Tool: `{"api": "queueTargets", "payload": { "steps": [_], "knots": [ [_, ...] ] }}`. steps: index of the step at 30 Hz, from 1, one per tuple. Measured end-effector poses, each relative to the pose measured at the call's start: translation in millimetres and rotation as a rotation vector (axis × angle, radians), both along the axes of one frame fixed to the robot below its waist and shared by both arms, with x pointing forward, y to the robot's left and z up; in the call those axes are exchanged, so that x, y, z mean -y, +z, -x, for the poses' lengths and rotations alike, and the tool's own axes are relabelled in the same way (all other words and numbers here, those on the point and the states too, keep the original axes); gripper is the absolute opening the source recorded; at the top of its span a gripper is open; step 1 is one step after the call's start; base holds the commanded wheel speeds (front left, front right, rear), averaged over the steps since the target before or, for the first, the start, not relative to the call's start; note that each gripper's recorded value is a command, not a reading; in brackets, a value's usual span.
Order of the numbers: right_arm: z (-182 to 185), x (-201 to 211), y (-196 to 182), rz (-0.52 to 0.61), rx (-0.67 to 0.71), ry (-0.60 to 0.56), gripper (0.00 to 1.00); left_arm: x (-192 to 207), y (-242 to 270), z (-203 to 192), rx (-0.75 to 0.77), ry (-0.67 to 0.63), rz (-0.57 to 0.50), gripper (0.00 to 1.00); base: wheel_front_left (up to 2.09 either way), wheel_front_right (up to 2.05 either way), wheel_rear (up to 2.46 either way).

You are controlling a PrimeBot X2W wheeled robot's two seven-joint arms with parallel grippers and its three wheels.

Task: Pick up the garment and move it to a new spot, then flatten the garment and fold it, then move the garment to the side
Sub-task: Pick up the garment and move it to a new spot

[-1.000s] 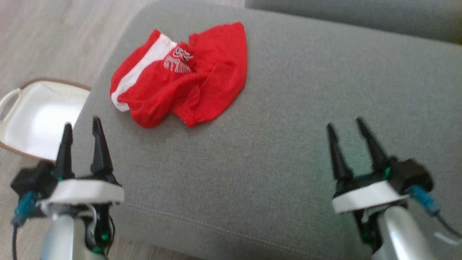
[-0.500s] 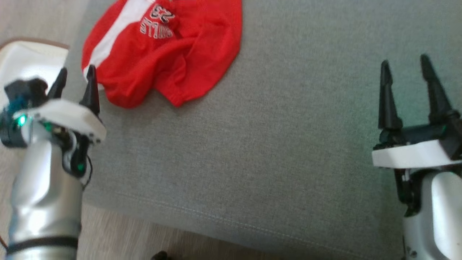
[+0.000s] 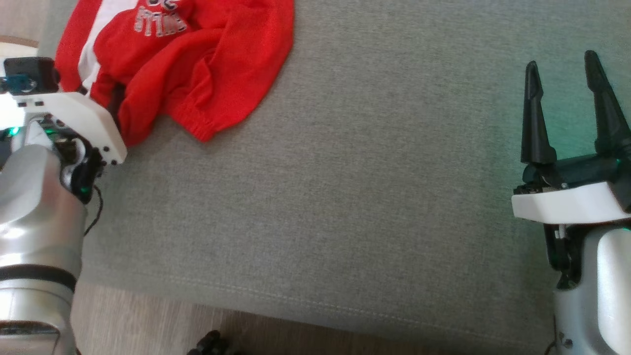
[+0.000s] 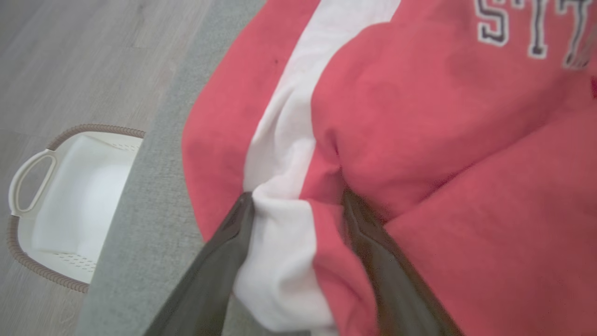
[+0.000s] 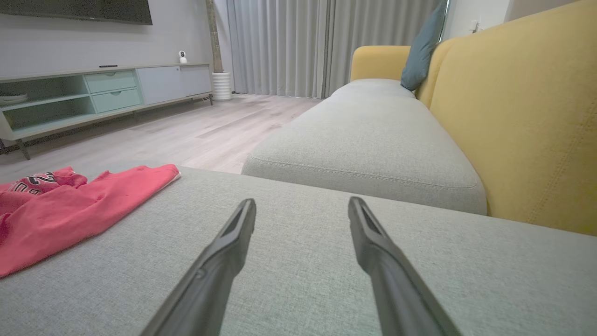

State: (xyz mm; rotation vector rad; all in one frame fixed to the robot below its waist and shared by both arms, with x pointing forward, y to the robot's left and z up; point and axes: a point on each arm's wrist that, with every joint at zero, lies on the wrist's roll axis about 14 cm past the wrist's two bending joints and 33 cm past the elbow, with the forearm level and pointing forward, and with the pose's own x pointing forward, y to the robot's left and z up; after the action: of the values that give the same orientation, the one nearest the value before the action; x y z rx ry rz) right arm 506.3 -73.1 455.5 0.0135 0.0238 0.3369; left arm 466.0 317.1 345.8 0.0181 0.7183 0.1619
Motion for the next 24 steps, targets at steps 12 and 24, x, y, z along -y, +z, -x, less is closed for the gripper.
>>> {"api": "queueTargets", "payload": {
  "steps": [12, 24],
  "knots": [
    [9.3, 16.5, 23.0, -0.031, 0.047, -0.041, 1.00, -6.7, 53.9, -24.9, 0.269, -0.027, -0.049, 0.00, 0.00, 0.00, 0.00],
    [35.4, 47.4, 68.9, -0.116, 0.151, -0.119, 1.00, 77.8, 198.5, -70.3, 0.724, -0.305, -0.082, 0.00, 0.00, 0.00, 0.00]
  ]
}}
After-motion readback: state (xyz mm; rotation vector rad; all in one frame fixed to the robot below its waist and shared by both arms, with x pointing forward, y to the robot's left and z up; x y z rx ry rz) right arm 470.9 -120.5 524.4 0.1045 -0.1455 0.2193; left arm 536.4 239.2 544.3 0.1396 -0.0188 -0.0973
